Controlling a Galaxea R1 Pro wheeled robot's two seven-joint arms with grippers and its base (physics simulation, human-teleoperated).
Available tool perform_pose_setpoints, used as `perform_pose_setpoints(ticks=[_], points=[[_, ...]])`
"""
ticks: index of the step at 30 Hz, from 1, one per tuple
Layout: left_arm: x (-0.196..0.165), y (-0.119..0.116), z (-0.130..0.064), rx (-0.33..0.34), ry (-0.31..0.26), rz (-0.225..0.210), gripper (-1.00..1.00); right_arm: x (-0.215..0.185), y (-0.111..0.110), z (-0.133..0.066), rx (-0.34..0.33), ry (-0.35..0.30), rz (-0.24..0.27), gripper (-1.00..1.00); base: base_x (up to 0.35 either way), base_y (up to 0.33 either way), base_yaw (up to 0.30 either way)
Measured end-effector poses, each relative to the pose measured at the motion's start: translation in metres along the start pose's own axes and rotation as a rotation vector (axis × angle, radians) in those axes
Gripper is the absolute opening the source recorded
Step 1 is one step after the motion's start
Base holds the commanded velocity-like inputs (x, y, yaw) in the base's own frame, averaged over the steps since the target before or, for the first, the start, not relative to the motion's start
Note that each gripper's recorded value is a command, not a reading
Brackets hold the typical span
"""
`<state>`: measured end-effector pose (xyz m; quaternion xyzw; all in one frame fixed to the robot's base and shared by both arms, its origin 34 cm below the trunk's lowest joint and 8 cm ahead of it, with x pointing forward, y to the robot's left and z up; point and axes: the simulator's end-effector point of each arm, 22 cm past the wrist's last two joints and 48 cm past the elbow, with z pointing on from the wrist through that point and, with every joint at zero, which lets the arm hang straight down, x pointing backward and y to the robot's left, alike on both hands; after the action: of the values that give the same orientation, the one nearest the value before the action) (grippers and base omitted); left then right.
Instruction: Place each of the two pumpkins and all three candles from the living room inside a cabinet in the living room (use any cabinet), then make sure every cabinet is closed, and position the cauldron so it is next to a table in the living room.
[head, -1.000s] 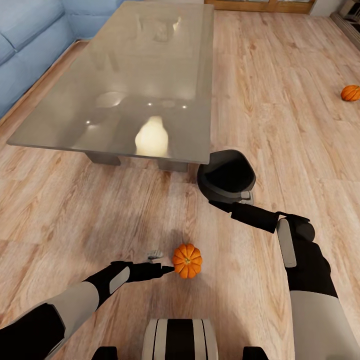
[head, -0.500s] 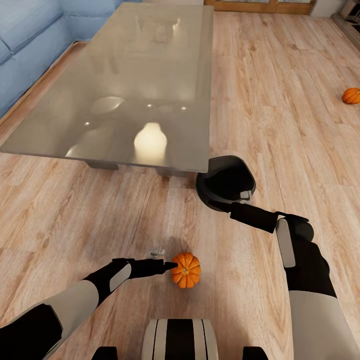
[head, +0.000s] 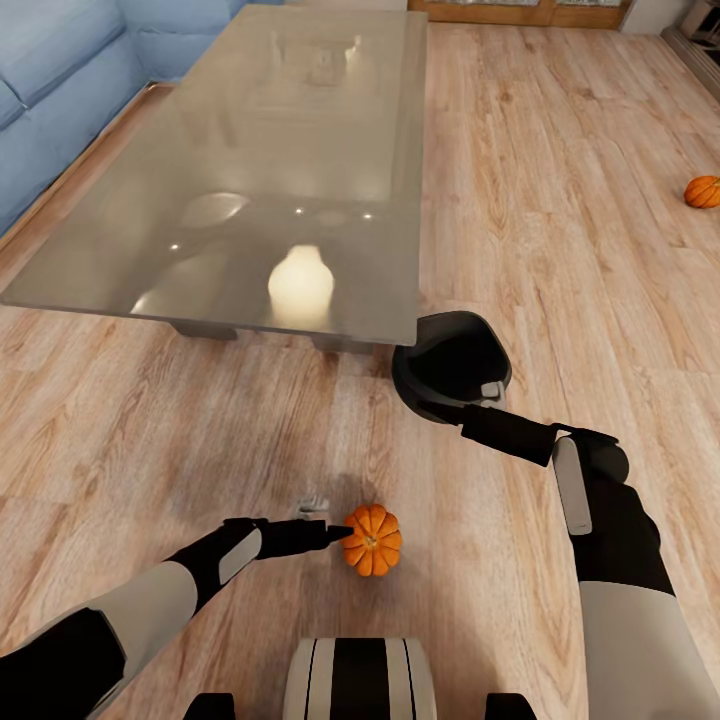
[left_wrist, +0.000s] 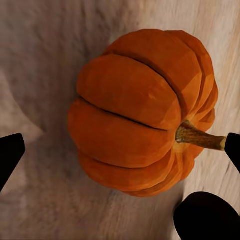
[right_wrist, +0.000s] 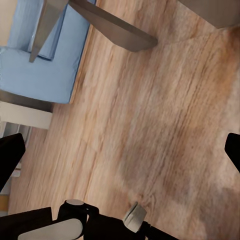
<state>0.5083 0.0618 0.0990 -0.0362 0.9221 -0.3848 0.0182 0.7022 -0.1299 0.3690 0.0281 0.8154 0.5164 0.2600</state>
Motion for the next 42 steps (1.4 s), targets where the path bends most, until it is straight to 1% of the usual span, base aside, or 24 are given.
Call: perform_pose_setpoints(ticks=[5, 10, 13, 21, 32, 36, 42], points=[[0.0, -0.003, 0.002, 0.005, 0.001, 0.002, 1.0, 0.0, 0.001, 0.001, -0.002, 0.0, 0.001, 1.0, 0.0, 0.0, 0.0], [0.009, 0.0, 0.01, 0.009, 0.016, -0.011, 1.0, 0.008, -0.011, 0.003, 0.006, 0.01, 0.017, 1.0, 0.0, 0.0, 0.0], [0.01, -0.001, 0.01, 0.009, 0.017, -0.012, 1.0, 0.008, -0.01, 0.003, 0.005, 0.009, 0.017, 1.0, 0.0, 0.0, 0.0], [0.023, 0.01, 0.02, 0.006, 0.04, -0.036, 1.0, 0.02, -0.027, 0.009, 0.015, 0.024, 0.045, 1.0, 0.0, 0.0, 0.0], [0.021, 0.009, 0.02, 0.01, 0.034, -0.039, 1.0, 0.02, -0.026, 0.009, 0.015, 0.024, 0.042, 1.0, 0.0, 0.0, 0.0], [0.027, 0.014, 0.024, 0.008, 0.043, -0.052, 1.0, 0.026, -0.035, 0.011, 0.021, 0.031, 0.055, 1.0, 0.0, 0.0, 0.0], [0.025, 0.012, 0.024, 0.013, 0.039, -0.053, 1.0, 0.026, -0.035, 0.011, 0.019, 0.032, 0.056, 1.0, 0.0, 0.0, 0.0]])
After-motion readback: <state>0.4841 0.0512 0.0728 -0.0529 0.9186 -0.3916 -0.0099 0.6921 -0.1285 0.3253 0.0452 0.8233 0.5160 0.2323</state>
